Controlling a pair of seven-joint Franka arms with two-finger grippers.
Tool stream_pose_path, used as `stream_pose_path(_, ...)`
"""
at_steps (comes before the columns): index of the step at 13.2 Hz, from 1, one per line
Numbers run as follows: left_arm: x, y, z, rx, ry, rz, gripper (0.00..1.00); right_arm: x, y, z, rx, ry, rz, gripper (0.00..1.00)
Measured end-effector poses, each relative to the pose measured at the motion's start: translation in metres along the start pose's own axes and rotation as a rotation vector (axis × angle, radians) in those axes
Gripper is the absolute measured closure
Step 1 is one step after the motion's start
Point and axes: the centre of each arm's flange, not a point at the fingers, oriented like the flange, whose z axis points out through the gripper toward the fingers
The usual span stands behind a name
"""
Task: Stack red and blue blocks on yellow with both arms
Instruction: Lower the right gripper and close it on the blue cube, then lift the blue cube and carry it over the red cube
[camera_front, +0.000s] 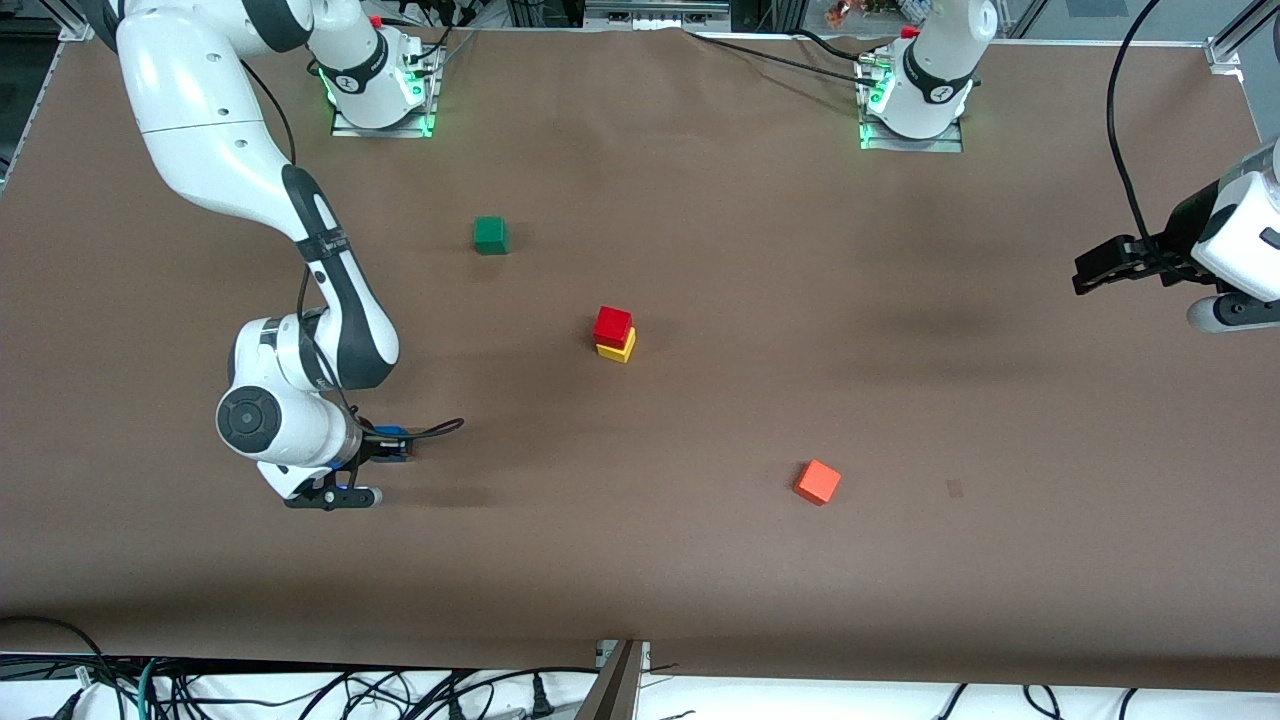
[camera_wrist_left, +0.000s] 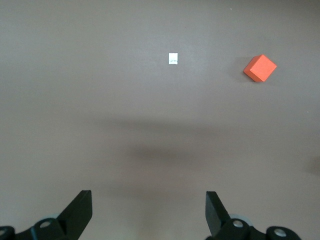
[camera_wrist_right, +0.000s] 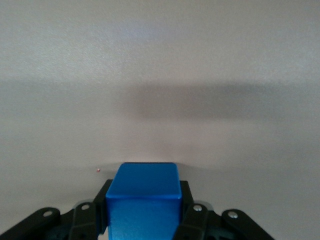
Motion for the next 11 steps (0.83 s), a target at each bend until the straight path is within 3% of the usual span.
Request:
stream_pose_path(3,0.000,0.000,0.000,0.000,0.000,0.000,0.00,0.004,-0.029,-0.042,-0.004,-0.055,-0.015,0.45)
stream_pose_path(7,0.000,0.000,0.000,0.000,0.000,0.000,0.00,-0.019,-0.127,-0.123,-0.023,-0.111,0.043,0.45)
stream_pose_path(11,0.000,0.000,0.000,0.000,0.000,0.000,0.00,-0.054,-0.213,-0.126,0.057,-0.174,0.201,0.45)
